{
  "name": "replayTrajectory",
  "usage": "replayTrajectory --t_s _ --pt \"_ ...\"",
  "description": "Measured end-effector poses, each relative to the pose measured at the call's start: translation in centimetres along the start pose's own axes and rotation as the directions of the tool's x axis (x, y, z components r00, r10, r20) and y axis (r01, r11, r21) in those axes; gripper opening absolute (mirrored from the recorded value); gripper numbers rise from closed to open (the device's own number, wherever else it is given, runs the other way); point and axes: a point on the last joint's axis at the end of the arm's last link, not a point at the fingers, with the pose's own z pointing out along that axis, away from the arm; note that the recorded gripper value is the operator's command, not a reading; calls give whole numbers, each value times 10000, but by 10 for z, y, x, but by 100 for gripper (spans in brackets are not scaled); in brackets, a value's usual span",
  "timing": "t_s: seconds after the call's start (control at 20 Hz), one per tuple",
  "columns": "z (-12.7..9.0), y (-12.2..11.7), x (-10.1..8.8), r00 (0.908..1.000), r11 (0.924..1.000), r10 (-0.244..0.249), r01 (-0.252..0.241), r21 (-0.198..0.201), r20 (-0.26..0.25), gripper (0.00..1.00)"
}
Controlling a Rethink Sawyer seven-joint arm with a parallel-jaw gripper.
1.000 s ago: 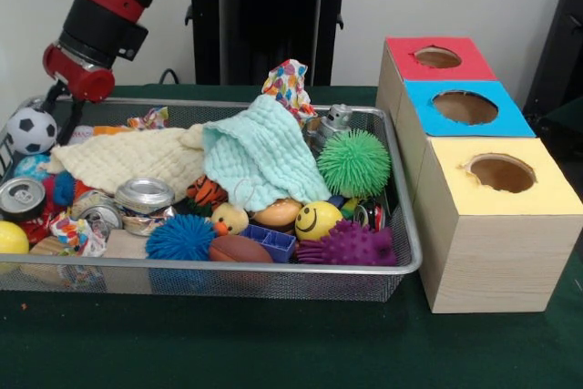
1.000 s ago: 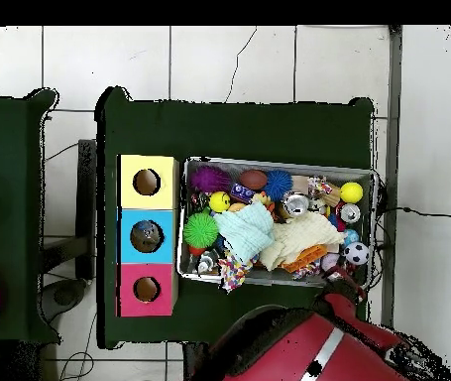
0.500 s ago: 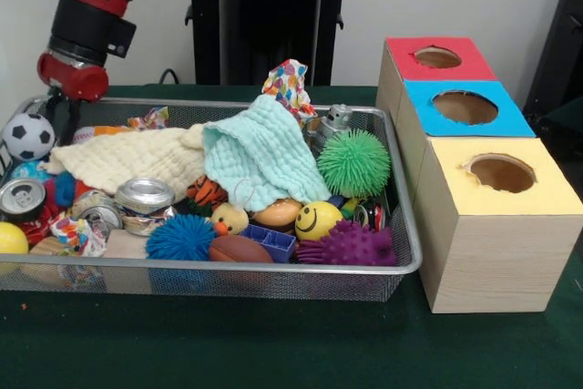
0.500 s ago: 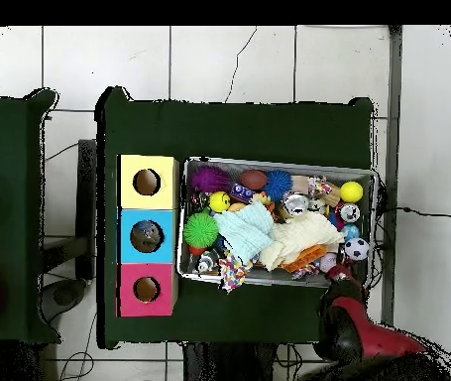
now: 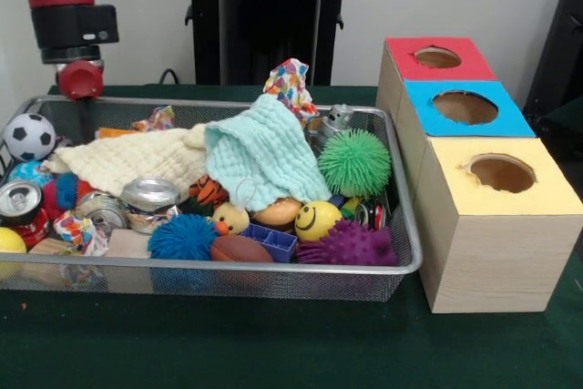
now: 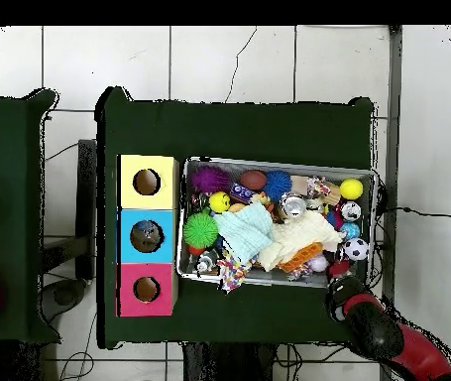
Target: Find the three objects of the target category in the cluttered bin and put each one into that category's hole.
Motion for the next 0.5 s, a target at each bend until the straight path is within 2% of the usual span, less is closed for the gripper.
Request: replayTrajectory --t_s 0.1,0.15,0.2,0.3,0.35,0.4,0.5 --pt "3 11 13 9969 9998 203 -209 -70 -754 100" --pt "7 21 27 9902 9996 253 -270 -108 -1371 100" --pt "8 29 40 9838 9997 177 -206 -146 -1781 100" --pt "12 45 65 9659 9997 20 -83 -232 -2590 100" --pt "13 59 87 9498 9992 -283 180 -358 -3115 100" --pt "12 71 103 9383 9980 -559 419 -483 -3412 100" --pt "11 84 121 9257 9953 -899 707 -655 -3675 100"
